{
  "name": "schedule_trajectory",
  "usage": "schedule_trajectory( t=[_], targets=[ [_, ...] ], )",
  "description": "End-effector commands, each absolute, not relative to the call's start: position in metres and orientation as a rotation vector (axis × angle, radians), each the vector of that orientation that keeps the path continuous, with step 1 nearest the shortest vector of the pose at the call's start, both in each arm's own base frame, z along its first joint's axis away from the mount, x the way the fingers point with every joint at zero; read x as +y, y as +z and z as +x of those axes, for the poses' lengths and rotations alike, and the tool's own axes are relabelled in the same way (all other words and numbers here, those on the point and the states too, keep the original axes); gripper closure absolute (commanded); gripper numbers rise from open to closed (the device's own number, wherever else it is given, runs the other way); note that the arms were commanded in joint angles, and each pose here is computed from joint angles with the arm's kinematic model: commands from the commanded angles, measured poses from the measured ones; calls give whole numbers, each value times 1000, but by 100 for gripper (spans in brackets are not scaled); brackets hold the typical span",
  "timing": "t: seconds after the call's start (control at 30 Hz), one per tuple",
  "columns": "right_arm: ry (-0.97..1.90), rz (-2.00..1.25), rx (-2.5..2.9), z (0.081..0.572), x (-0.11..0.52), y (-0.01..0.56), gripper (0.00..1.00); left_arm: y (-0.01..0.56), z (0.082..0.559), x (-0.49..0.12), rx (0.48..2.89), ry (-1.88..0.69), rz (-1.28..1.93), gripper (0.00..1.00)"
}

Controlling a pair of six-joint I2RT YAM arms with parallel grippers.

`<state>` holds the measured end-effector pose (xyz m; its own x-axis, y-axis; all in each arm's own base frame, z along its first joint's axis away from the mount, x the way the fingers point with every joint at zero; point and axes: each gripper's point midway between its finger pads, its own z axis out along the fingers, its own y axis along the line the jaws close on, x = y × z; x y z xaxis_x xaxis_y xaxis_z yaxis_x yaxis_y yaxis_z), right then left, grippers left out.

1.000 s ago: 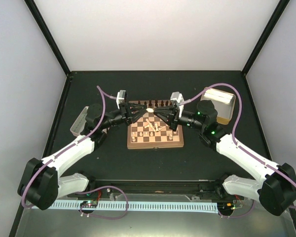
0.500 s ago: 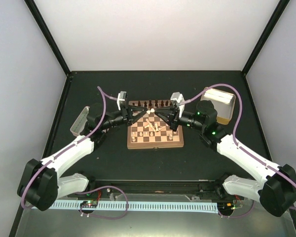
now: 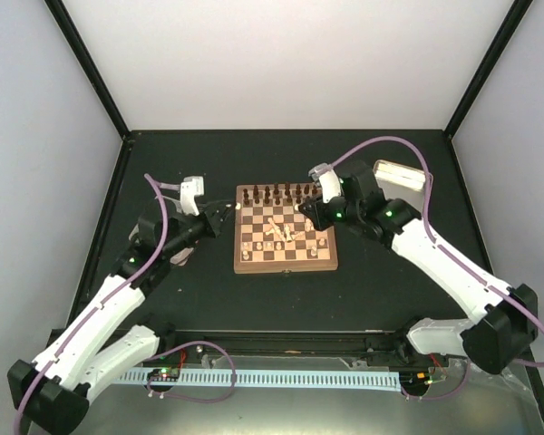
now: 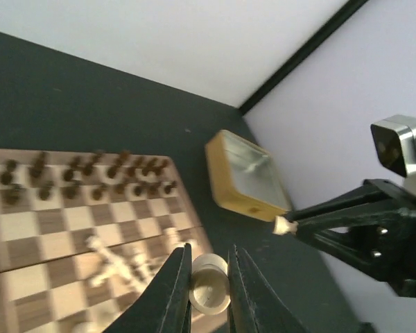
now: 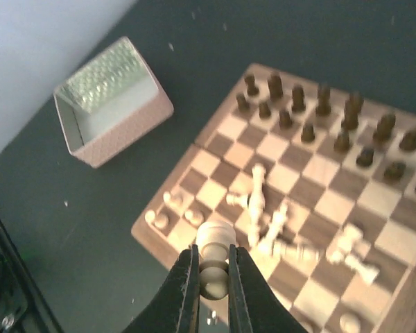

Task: Set up the chess pieces on the board
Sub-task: Place the chess piece on the chessboard.

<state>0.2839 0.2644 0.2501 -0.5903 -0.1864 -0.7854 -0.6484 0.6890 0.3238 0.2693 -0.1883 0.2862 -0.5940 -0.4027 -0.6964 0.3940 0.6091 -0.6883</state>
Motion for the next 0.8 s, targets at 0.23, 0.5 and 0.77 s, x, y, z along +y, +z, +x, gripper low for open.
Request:
schedule_trajectory(
  t=[0.23,0.5,0.77],
  targets=[
    [462,-801,2844,223,252,149,99,278,258,-129,1892,-567,131,96],
    [201,-835,2976,229,250,116,99,284,253,-128,1809,-599,127,96],
    [55,-868,3006,243,257,87,98,284,251,-130,1808,-618,140,95]
  ],
)
